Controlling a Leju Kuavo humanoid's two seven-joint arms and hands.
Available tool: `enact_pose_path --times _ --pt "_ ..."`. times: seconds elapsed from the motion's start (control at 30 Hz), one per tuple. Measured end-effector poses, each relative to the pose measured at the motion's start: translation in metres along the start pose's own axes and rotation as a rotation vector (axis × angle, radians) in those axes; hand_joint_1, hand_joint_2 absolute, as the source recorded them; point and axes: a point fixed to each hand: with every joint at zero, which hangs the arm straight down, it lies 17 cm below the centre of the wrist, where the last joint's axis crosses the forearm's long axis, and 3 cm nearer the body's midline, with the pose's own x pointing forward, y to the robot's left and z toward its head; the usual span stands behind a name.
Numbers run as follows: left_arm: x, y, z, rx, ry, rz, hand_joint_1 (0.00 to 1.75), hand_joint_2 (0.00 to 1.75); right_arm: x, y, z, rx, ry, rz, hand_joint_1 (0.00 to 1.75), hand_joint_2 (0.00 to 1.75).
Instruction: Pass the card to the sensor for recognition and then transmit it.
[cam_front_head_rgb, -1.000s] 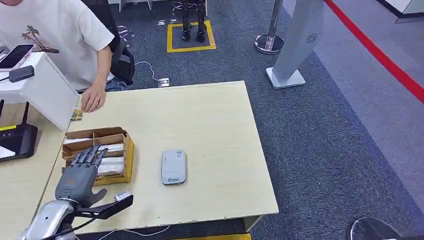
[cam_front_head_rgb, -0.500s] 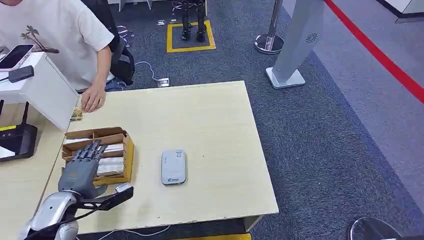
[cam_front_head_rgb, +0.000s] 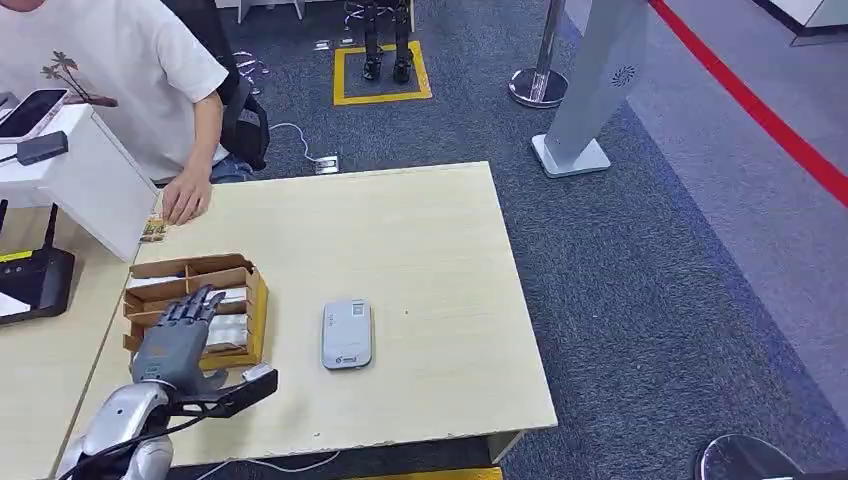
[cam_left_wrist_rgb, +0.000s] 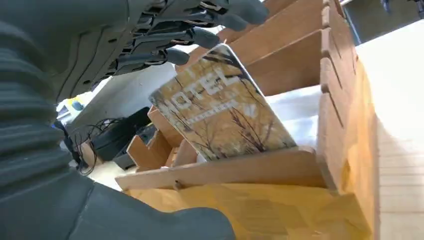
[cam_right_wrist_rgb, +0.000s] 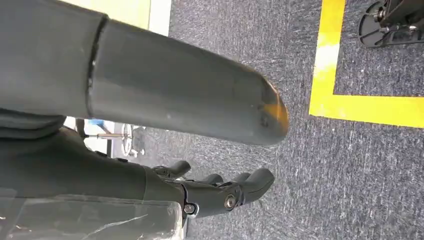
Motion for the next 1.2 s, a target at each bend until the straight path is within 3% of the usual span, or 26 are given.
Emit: enact_pose_path --times 1.2 --pt "0.002 0.021 0.014 0.069 -0.010 -0.021 0.00 1.75 0.001 0.002 0.000 0.007 -0.004 -0.017 0.00 0.00"
